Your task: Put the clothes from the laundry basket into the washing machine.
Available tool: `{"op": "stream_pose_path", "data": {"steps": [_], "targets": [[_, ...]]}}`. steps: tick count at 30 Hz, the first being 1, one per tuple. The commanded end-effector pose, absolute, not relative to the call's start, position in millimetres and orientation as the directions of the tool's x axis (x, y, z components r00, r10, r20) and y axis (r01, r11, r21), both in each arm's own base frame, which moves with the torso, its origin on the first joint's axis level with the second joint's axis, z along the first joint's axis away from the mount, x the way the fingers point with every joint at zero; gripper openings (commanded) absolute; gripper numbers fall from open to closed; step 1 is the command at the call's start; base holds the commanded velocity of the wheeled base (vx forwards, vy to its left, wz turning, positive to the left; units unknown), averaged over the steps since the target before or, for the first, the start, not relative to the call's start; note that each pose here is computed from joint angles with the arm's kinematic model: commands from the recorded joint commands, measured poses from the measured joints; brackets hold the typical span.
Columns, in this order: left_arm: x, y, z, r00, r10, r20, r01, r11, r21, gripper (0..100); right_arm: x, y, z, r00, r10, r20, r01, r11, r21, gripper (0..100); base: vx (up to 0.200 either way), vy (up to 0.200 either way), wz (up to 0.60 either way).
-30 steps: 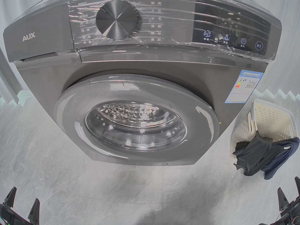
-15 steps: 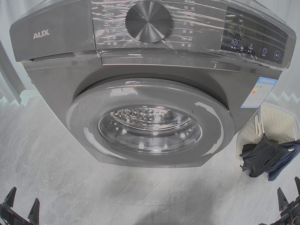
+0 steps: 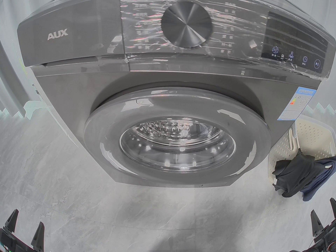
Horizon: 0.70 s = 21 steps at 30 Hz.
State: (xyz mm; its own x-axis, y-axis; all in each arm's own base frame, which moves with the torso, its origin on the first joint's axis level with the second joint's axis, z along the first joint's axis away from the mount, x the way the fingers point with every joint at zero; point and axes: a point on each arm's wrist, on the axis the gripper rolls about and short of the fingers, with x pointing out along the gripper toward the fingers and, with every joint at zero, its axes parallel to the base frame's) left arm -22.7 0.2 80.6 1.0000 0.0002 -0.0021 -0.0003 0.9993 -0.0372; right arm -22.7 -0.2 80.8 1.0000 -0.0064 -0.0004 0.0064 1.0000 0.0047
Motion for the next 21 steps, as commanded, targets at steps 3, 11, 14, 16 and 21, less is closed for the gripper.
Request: {"op": "stream_pose_path", "data": {"steps": [3, 11, 14, 16, 21], "targets": [[-22.6, 0.2, 75.4, 1.0, 0.002, -0.005, -0.002, 0.999, -0.038, 100, -22.6, -0.2, 75.5, 1.0, -0.006, -0.003, 0.006, 1.0, 0.005, 100, 0.0, 0.0, 0.0], [-22.7, 0.2, 75.8, 1.0, 0.002, -0.003, -0.002, 0.999, -0.038, 100, -22.6, -0.2, 75.5, 1.0, -0.006, -0.003, 0.006, 1.0, 0.005, 100, 0.0, 0.0, 0.0], [-22.7, 0.2, 75.8, 1.0, 0.002, -0.003, -0.002, 0.999, -0.038, 100, -22.6, -0.2, 75.5, 1.0, -0.006, -0.003, 0.006, 1.0, 0.005, 100, 0.0, 0.0, 0.0], [-22.6, 0.2, 75.4, 1.0, 0.002, -0.005, -0.002, 0.999, -0.038, 100, -22.6, -0.2, 75.5, 1.0, -0.006, -0.003, 0.006, 1.0, 0.006, 100, 0.0, 0.0, 0.0], [-22.7, 0.2, 75.8, 1.0, 0.002, -0.003, -0.002, 0.999, -0.037, 100, -22.7, -0.2, 75.5, 1.0, -0.005, -0.002, 0.005, 1.0, 0.005, 100, 0.0, 0.0, 0.0]]}}
